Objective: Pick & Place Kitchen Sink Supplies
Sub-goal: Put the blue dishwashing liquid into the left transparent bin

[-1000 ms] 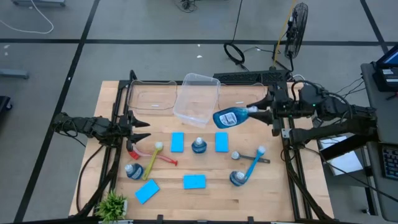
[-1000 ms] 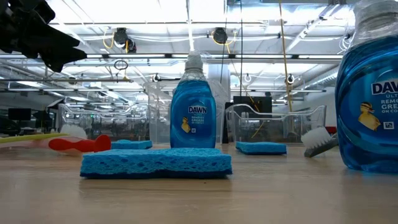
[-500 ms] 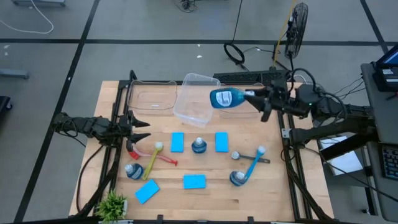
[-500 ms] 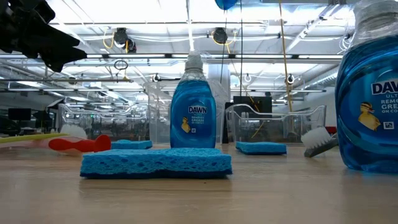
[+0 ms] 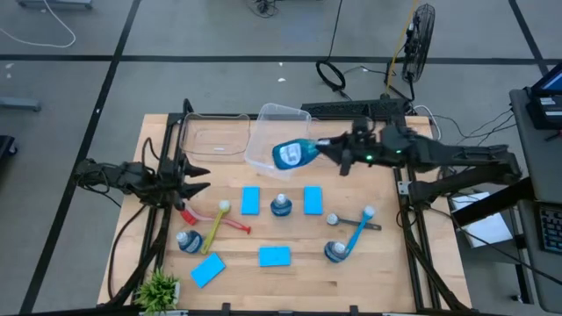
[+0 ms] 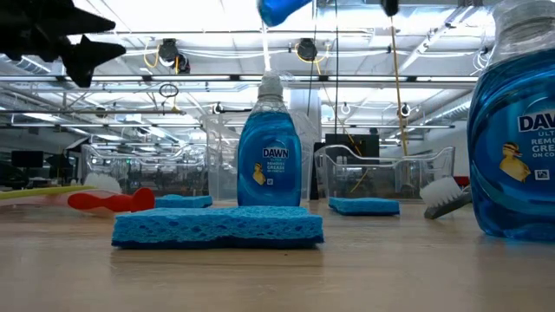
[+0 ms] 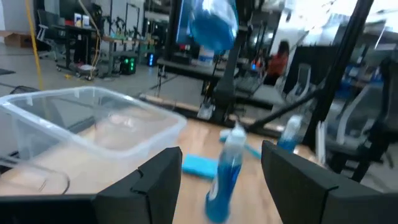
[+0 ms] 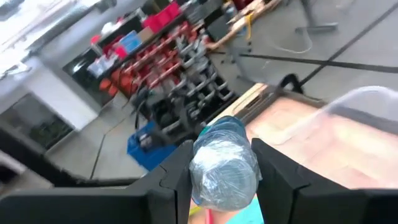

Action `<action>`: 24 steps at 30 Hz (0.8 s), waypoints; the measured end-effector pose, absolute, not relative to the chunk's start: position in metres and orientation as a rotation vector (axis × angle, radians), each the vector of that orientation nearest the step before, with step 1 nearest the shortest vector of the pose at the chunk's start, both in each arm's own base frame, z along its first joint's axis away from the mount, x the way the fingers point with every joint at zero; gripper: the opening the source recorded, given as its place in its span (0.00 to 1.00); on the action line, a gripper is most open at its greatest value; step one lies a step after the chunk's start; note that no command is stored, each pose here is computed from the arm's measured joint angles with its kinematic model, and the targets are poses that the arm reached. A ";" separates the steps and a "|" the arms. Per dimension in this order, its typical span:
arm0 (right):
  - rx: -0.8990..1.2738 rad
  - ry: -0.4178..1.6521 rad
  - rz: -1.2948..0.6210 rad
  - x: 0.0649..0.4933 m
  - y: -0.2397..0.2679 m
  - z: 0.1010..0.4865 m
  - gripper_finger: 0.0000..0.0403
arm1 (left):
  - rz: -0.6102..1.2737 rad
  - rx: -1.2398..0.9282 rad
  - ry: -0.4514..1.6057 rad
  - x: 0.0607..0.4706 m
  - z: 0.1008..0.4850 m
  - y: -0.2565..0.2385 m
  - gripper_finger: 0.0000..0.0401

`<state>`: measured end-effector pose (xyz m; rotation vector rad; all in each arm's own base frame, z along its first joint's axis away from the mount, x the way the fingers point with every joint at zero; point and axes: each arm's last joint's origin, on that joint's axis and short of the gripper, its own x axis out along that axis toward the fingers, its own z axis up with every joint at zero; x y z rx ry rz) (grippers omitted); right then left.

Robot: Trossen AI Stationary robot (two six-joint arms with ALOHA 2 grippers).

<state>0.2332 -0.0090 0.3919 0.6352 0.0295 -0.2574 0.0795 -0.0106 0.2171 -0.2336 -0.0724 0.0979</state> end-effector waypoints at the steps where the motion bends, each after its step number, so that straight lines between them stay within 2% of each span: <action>1: 0.623 0.033 -0.232 0.240 -0.008 0.390 0.30 | 0.096 -0.247 -0.084 0.079 0.218 -0.011 0.56; 12: 0.476 0.024 -0.046 0.291 -0.004 0.370 0.30 | 0.085 -0.318 -0.144 0.079 0.224 -0.010 0.56; 24: 0.377 -0.041 0.003 0.332 -0.004 0.345 0.30 | 0.069 -0.409 -0.204 0.078 0.230 -0.010 0.56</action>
